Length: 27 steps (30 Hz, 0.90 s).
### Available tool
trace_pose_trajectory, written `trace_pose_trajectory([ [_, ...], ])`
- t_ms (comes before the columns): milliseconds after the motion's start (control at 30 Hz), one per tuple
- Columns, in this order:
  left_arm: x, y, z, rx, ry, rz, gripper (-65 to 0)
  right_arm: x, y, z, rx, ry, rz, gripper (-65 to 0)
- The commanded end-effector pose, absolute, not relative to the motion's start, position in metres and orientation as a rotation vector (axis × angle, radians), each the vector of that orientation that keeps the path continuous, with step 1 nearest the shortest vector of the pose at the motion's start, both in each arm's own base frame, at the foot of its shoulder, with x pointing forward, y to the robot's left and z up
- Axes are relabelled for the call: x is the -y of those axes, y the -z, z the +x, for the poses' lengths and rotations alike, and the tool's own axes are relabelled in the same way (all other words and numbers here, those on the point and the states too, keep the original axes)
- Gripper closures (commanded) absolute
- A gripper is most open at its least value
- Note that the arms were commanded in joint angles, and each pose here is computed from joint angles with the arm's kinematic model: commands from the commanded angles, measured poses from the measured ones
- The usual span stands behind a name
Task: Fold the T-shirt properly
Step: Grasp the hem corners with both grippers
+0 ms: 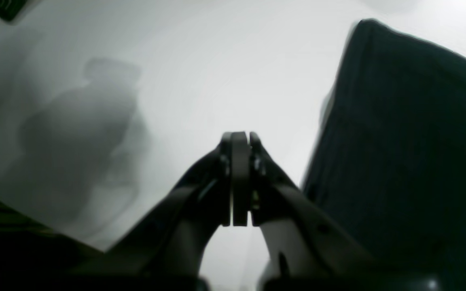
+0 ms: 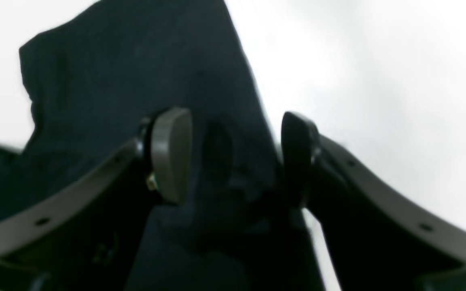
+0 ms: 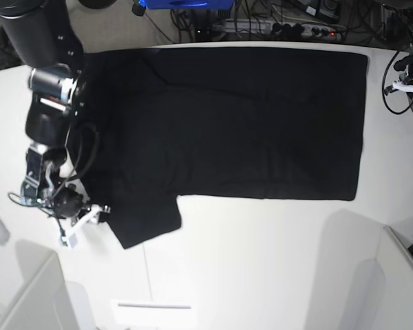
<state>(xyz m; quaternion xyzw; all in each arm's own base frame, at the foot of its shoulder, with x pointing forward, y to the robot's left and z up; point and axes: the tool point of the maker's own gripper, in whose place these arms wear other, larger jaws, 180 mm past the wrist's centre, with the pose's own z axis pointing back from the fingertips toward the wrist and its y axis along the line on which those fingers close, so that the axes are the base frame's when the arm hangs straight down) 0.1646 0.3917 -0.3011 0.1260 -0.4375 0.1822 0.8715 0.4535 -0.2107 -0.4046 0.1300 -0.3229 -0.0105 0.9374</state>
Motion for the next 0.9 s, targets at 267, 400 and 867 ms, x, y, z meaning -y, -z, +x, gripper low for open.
trace_pose_trajectory([
  [267, -0.394, 0.287, 0.171, 0.965, -0.358, 0.277, 0.0, 0.209, 0.391, 0.494, 0.727, 0.061, 0.312, -33.5],
  [400, -0.394, 0.288, 0.171, 0.962, -0.357, 0.279, 0.0, 0.196, 0.411, 0.484, 0.687, -0.007, 0.290, -33.3],
  [867, -0.394, 0.288, 0.170, 0.956, -0.356, 0.281, 0.0, 0.193, 0.420, 0.478, 0.689, -0.002, 0.295, -12.9],
])
